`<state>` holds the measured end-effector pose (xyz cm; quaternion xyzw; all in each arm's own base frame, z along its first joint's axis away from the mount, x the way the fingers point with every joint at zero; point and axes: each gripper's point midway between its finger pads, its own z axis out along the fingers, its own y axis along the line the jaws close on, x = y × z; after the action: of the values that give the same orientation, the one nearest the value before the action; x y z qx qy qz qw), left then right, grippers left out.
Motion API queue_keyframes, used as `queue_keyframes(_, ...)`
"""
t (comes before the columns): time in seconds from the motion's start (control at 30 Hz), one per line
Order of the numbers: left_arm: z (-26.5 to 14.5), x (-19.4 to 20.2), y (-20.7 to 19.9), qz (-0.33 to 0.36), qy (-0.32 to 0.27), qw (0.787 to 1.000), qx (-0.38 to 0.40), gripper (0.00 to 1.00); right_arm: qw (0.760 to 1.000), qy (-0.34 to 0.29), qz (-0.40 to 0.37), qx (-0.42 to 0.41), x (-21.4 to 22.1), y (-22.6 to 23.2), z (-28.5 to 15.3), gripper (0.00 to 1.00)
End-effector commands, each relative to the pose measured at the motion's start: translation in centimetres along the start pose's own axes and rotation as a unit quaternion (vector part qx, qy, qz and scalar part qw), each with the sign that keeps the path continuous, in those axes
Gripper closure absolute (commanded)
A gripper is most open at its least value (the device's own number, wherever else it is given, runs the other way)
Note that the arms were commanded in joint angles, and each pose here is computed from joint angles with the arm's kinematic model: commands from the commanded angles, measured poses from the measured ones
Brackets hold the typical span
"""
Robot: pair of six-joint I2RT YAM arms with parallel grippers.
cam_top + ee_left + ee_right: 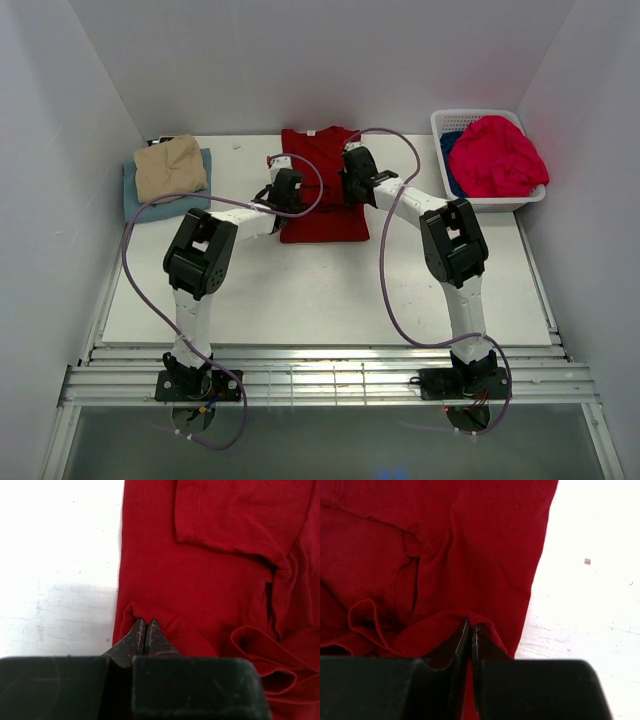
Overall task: Fold and stack the t-shirts
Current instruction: Fold the folded rectangular tshirt in 1/3 of the way
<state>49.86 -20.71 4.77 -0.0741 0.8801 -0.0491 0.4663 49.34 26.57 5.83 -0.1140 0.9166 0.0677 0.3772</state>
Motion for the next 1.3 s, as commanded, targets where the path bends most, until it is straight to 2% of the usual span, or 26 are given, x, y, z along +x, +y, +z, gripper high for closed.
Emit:
queue_keyframes(0.0, -0.4, -3.5, -0.9, -0.011, -0.035, 0.999, 0.016, 1.0, 1.0, -0.026, -0.003, -0.004, -2.6, -0.3, -0.1, 0.92)
queue_keyframes(0.6, -2.1, -8.3, -1.9, -0.027, -0.077, 0.996, 0.033, 1.0, 0.999, -0.054, 0.003, 0.002, -6.1, -1.7, -1.2, 0.92)
queue_keyframes(1.27, 3.5, -5.3, -0.1, -0.032, -0.027, 0.999, 0.013, 1.0, 0.999, -0.045, 0.016, -0.008, -6.2, -3.0, 3.5, 0.89)
